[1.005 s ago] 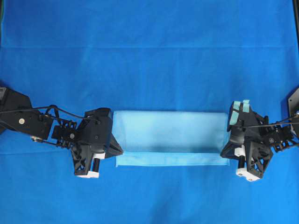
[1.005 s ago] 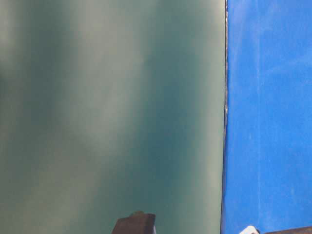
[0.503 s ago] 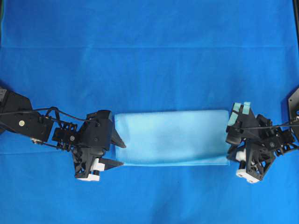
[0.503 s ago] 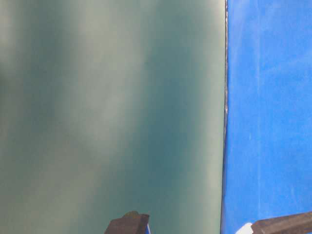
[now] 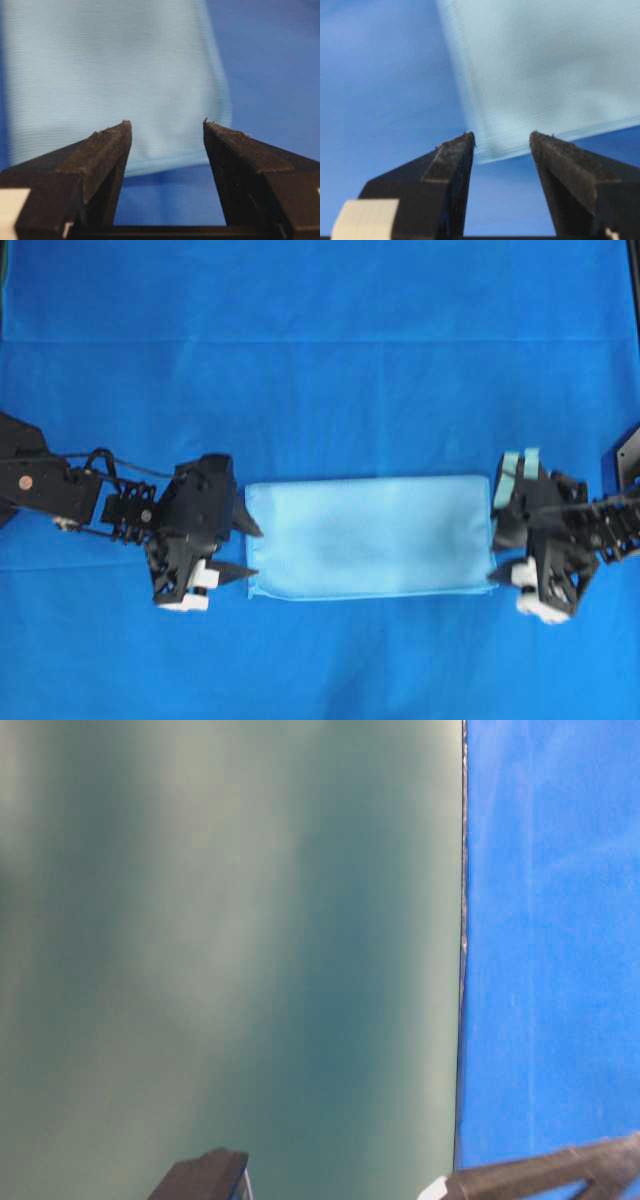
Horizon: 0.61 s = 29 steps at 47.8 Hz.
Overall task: Fold the light blue towel.
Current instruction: 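Release the folded edge and regrasp the towel's left and right ends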
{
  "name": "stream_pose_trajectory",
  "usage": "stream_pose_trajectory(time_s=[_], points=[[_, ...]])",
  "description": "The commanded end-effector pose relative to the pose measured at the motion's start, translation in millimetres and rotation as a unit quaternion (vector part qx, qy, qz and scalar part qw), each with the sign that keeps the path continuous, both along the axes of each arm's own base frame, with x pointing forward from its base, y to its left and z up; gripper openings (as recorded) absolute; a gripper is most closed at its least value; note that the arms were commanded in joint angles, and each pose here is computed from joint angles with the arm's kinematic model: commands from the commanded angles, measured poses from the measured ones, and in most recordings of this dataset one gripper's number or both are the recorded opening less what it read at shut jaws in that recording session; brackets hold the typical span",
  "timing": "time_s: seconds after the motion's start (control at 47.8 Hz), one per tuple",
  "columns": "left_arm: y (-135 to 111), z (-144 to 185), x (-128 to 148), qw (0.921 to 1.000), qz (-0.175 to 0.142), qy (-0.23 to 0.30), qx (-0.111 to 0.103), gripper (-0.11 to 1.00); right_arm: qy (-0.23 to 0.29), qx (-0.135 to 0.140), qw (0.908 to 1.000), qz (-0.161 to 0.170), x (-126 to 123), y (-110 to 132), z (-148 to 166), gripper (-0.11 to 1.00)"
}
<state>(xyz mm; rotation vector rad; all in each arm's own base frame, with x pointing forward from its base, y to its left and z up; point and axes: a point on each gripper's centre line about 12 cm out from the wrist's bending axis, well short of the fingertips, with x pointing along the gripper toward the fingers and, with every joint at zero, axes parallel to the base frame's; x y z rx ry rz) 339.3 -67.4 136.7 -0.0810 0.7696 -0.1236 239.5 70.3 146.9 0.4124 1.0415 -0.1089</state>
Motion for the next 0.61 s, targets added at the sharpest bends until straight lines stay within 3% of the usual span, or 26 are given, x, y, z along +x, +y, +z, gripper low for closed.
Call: stream_pose_trajectory(time_s=[0.0,0.23,0.377,0.586], points=[[12.1,10.5,5.3,0.9997,0.014,-0.018,0.002,0.51,0.000,-0.027,0.9992,-0.029,2.7,-25.0,4.3,0.55],[37.4,1.1,10.7,0.9992,0.031,-0.010,0.025,0.51,0.009,-0.092,0.9942,-0.056,5.4,-65.7,3.6,0.55],[43.7,-12.6,12.8,0.9988,0.039,0.007,0.028,0.51,0.018,-0.102,0.9928,-0.060,5.5,-73.4,-3.0,0.55],[49.2,-27.4,14.6,0.9983,0.047,0.017,0.028,0.51,0.031,-0.095,0.9936,-0.053,14.0,-73.1,-25.1,0.55]])
